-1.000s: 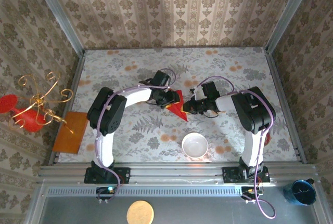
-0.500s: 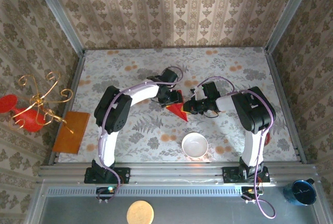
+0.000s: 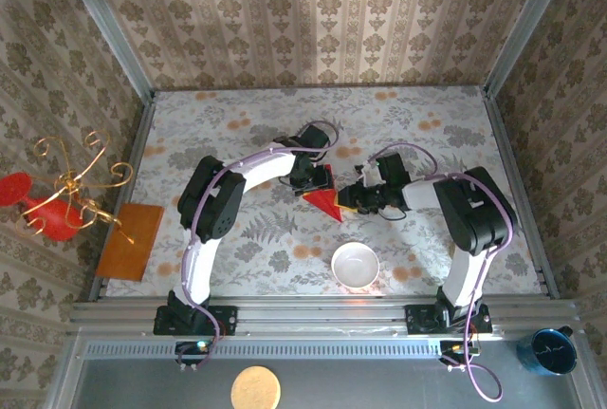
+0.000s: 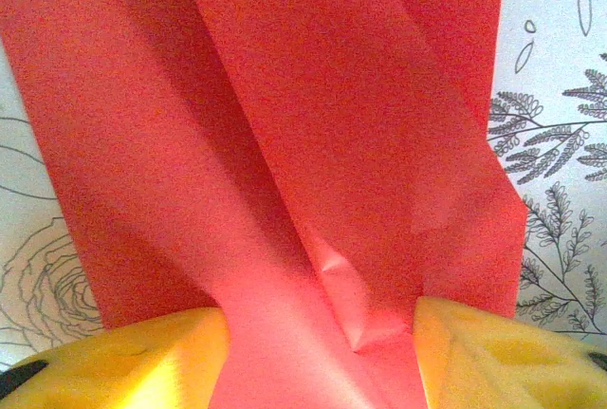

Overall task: Fold a paper plane with a square sheet of paper (pick it up from the middle)
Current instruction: Fourth fold the wing at the center of the table.

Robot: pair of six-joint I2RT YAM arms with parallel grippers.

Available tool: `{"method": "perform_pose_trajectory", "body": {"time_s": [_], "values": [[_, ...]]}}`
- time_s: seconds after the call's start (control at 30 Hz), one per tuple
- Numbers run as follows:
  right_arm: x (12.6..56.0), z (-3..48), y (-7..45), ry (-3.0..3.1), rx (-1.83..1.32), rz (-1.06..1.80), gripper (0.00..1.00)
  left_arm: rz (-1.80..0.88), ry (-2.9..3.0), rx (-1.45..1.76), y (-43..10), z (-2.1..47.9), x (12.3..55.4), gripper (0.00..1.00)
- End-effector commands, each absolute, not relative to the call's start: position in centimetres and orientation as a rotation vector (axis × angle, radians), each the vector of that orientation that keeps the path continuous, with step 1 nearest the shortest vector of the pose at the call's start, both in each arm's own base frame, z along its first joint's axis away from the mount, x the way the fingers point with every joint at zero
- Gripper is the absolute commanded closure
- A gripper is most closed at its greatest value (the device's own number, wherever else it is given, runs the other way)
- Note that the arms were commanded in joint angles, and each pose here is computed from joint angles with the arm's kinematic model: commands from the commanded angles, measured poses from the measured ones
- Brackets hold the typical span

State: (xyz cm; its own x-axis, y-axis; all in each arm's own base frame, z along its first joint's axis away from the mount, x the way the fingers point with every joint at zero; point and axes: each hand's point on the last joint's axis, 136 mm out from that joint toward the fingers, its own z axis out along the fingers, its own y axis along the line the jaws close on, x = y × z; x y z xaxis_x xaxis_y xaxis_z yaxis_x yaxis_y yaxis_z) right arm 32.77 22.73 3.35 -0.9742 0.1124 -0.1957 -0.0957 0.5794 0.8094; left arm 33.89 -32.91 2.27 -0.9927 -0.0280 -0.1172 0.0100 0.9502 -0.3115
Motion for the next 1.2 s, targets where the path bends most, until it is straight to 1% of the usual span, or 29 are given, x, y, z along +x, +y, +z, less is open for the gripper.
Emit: {"method": "perform_pose_trajectory", "body": {"time_s": [0.0, 0.27, 0.6, 1.0, 1.17], "values": [[32.9, 3.8, 21.5, 2.596, 0.066, 1.254, 0.65, -0.124, 3.189, -0.072, -27.9, -3.9, 30.1, 0.42], [32.7, 3.2, 21.9, 2.636, 0.021, 1.181, 0.67, -0.119, 3.205, -0.073, -28.0, -4.2, 30.0, 0.41], [31.9, 2.9, 23.5, 2.672, -0.087, 1.181, 0.68, -0.086, 3.225, -0.091, -27.5, -4.7, 29.8, 0.41], [31.3, 1.7, 23.7, 2.712, -0.169, 1.151, 0.75, -0.09, 3.233, -0.108, -27.4, -4.8, 29.7, 0.41], [31.3, 1.1, 23.4, 2.726, -0.164, 1.135, 0.81, -0.101, 3.238, -0.111, -27.4, -4.9, 29.7, 0.41]]}}
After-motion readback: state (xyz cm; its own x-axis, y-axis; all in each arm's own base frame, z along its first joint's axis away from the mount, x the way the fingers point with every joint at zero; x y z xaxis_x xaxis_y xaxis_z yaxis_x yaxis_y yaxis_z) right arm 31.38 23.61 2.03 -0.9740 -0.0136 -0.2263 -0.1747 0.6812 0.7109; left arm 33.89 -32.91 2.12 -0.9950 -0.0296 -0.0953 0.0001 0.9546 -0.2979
